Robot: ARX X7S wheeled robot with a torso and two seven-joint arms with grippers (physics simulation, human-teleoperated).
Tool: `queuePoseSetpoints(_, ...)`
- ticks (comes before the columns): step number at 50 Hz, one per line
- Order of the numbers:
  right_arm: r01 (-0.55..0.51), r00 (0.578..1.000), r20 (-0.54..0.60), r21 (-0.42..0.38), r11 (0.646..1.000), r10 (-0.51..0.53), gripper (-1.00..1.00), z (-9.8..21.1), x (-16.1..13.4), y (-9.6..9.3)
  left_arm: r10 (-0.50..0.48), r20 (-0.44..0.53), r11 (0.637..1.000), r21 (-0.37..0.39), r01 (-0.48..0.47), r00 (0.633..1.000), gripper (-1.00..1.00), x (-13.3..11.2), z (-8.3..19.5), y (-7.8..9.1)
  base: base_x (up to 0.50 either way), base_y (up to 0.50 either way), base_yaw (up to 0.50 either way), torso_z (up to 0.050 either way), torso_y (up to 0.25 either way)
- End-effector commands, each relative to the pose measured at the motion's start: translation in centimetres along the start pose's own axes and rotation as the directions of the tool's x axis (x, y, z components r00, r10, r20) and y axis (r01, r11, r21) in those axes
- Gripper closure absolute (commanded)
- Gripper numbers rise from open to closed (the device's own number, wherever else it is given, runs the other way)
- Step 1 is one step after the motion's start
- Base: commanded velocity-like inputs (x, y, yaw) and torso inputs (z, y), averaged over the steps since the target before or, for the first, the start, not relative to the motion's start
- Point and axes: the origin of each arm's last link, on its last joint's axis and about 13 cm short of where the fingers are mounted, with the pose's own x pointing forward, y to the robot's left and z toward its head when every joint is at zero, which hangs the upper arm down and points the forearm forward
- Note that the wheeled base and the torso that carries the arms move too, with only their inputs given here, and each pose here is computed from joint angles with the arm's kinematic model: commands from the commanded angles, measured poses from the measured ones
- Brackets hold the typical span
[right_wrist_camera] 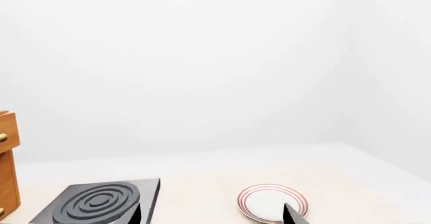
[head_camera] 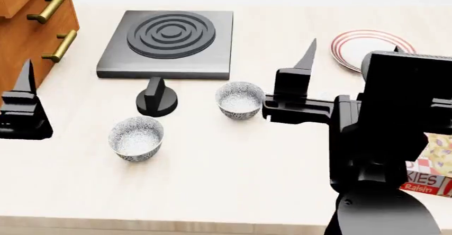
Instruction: Pick the akita bowl next to the ramekin and place it on the plate.
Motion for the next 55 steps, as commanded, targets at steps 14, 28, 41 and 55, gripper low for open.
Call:
queuePoseSetpoints(14,0.110,0.993,-0.042,0.024,0.994,-0.109,-1.00,-0.73,-0.59,-2.82,0.015,-0.018,0.997,-0.076,-0.016,1.000,-1.00,-2.30,-0.17,0.62,0.00,0.00,0.00,0.000,0.000)
queuePoseSetpoints(28,0.105,0.994,-0.038,0.015,0.994,-0.105,-1.00,-0.63,-0.75,-2.73,0.029,-0.031,0.997,-0.077,-0.031,0.999,-1.00,-2.41,-0.41,0.74,0.00,0.00,0.00,0.000,0.000)
queuePoseSetpoints(41,0.099,0.995,-0.033,0.017,0.995,-0.098,-1.00,-0.79,-0.65,-2.75,0.034,-0.029,0.996,-0.080,-0.036,0.999,-1.00,-2.43,-0.34,0.83,0.00,0.00,0.00,0.000,0.000)
queuePoseSetpoints(55,0.105,0.994,-0.033,0.020,0.994,-0.104,-1.00,-0.70,-0.68,-2.80,0.033,-0.029,0.996,-0.082,-0.035,0.999,-1.00,-2.43,-0.30,0.86,0.00,-0.08,0.00,0.000,0.000)
